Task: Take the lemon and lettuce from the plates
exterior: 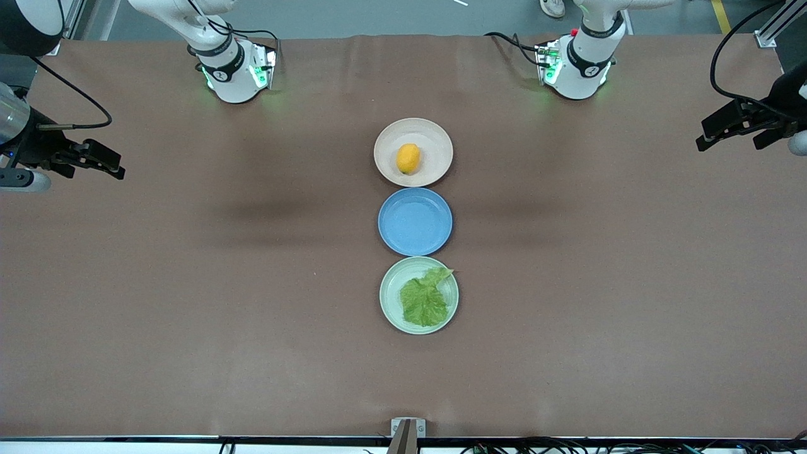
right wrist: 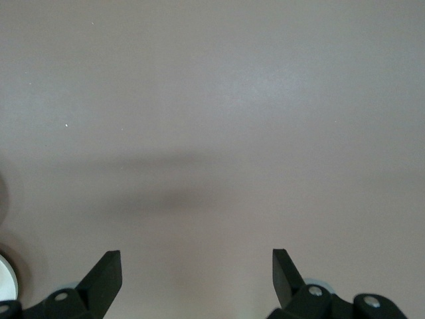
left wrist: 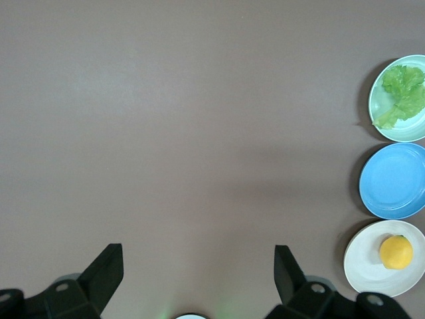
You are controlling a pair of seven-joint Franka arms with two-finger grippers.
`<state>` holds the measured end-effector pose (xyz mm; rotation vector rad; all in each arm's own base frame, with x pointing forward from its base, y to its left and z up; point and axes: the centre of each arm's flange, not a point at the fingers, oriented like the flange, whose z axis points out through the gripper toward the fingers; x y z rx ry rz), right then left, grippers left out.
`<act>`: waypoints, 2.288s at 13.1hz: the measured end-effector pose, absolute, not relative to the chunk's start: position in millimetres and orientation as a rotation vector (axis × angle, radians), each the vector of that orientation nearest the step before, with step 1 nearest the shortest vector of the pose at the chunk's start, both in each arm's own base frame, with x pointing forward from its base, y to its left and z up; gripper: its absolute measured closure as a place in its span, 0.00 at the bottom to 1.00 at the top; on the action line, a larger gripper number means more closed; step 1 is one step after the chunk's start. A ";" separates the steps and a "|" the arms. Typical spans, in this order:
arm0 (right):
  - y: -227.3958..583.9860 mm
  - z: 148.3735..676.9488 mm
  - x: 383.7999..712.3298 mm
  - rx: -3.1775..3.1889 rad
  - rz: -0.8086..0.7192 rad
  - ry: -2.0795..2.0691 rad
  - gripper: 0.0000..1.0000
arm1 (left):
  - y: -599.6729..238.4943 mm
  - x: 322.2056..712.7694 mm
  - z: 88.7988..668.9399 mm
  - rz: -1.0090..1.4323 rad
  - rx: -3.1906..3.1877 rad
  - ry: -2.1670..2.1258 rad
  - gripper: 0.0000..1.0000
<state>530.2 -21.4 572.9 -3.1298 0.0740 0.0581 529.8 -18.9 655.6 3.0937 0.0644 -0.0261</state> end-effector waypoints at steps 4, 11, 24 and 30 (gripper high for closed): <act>-21.1 572.9 530.2 -3.130 0.058 0.073 0.00 | -18.9 529.8 655.6 -0.026 3.094 0.064 0.00; -21.2 572.6 530.3 -3.130 0.058 0.074 0.00 | -54.2 555.5 610.7 -0.115 3.074 -0.009 0.00; 49.0 470.2 587.2 -3.076 0.330 0.044 0.00 | -319.3 635.6 366.2 0.078 2.859 0.348 0.00; 259.8 465.3 512.5 -3.054 0.299 0.378 0.00 | -378.6 652.5 269.2 0.177 2.747 0.578 0.00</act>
